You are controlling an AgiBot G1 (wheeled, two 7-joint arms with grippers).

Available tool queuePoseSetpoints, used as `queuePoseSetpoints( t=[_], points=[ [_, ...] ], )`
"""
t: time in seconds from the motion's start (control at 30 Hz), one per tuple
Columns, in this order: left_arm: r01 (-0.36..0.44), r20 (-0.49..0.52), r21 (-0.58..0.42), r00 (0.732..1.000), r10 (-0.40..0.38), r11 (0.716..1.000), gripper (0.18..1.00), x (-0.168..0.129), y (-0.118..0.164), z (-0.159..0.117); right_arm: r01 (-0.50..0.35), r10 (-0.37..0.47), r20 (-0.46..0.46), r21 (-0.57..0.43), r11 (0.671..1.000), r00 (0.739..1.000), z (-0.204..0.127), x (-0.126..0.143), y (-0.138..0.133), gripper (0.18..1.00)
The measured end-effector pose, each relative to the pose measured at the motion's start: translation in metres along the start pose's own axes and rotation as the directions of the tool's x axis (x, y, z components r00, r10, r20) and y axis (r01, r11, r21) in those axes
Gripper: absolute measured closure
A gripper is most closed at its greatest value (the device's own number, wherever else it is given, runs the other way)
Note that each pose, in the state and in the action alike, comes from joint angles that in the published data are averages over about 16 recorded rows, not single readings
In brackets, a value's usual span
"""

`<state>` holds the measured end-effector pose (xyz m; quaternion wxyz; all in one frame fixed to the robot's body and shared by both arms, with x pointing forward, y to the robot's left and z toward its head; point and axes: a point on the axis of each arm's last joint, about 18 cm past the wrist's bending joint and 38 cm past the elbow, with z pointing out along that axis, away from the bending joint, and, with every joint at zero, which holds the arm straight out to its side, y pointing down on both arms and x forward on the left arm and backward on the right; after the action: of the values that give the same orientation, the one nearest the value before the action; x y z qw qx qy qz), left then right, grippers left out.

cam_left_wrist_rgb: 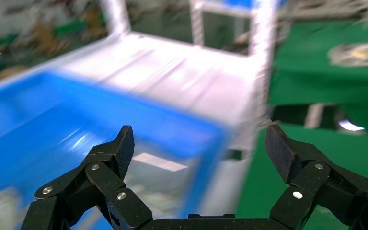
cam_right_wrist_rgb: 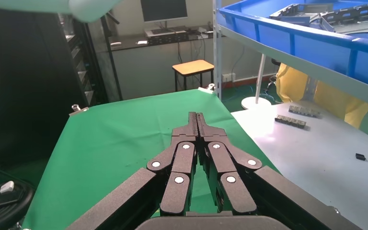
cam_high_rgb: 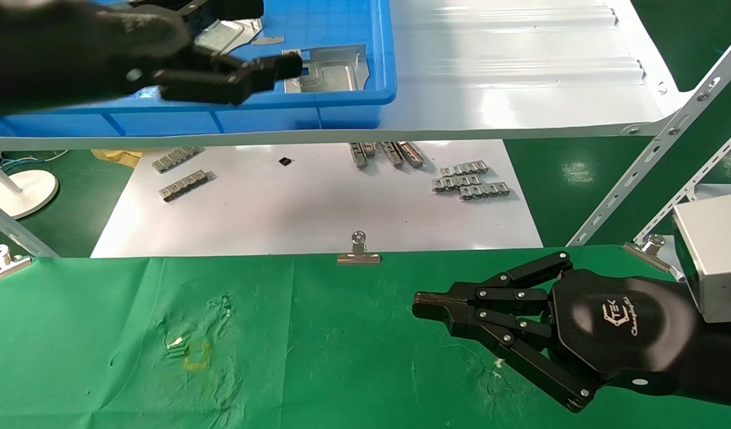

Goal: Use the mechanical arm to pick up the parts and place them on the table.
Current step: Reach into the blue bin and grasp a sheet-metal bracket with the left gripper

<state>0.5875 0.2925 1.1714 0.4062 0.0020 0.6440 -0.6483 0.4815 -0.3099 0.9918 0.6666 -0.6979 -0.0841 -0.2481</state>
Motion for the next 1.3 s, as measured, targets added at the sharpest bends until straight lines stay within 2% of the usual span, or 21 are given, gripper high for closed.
queuePoseSetpoints(
  t=[0.17, 0.33, 0.5, 0.63, 1.0, 1.3],
  points=[
    [0.023, 0.181, -0.079, 0.983, -0.008, 0.997, 0.183, -0.051, 0.001, 0.022, 0.000, 0.000, 0.000, 0.000, 1.000, 1.000, 0.000, 0.000, 0.000, 0.988],
    [0.045, 0.342, -0.142, 0.940, 0.006, 0.989, 0.183, -0.088, 0.005, 0.028, 0.000, 0.000, 0.000, 0.000, 1.000, 1.000, 0.000, 0.000, 0.000, 0.988],
    [0.065, 0.440, -0.189, 0.898, 0.026, 0.980, 0.183, -0.108, 0.012, 0.025, 0.000, 0.000, 0.000, 0.000, 1.000, 1.000, 0.000, 0.000, 0.000, 0.988],
    [0.075, 0.467, -0.220, 0.883, 0.038, 0.973, 0.184, -0.114, 0.017, 0.022, 0.000, 0.000, 0.000, 0.000, 1.000, 1.000, 0.000, 0.000, 0.000, 0.987],
    [0.068, 0.475, -0.289, 0.876, 0.082, 0.955, 0.205, -0.117, 0.026, 0.018, 0.000, 0.000, 0.000, 0.000, 1.000, 1.000, 0.000, 0.000, 0.000, 0.975],
    [0.051, 0.498, -0.307, 0.859, 0.115, 0.950, 0.297, -0.122, 0.027, 0.019, 0.000, 0.000, 0.000, 0.000, 1.000, 1.000, 0.000, 0.000, 0.000, 0.898]
  ],
)
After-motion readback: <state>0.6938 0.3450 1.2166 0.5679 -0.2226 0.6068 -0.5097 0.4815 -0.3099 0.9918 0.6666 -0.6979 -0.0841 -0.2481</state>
